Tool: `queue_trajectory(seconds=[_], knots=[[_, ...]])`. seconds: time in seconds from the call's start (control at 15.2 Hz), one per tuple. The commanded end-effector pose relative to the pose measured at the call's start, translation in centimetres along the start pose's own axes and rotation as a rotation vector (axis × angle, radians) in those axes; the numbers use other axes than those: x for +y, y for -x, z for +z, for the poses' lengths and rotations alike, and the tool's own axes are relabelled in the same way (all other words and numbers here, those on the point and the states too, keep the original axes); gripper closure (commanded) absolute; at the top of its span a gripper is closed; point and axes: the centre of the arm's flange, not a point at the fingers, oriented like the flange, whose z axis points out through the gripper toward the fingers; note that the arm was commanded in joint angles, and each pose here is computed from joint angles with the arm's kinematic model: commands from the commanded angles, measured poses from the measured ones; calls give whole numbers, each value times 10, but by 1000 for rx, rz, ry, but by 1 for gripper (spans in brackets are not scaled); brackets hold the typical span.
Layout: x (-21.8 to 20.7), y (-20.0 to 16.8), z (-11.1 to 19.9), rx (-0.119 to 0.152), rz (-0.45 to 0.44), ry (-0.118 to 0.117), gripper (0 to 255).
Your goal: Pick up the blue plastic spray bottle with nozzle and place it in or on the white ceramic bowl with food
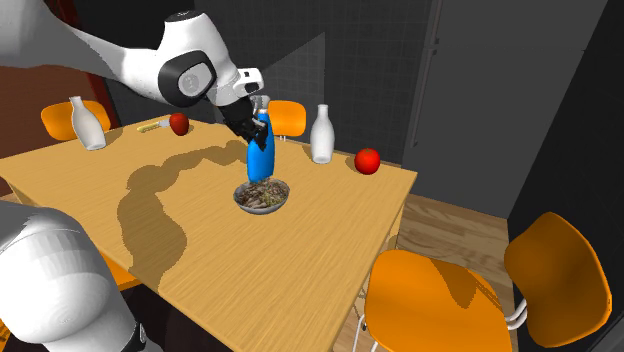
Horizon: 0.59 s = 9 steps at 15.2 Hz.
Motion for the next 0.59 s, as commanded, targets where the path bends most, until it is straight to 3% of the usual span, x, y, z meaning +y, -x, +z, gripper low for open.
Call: queue_trajectory(seconds=[0.0, 0.53], knots=[[-34, -7, 3, 0, 2, -1, 255], [-34, 12, 40, 0, 2, -1, 255]])
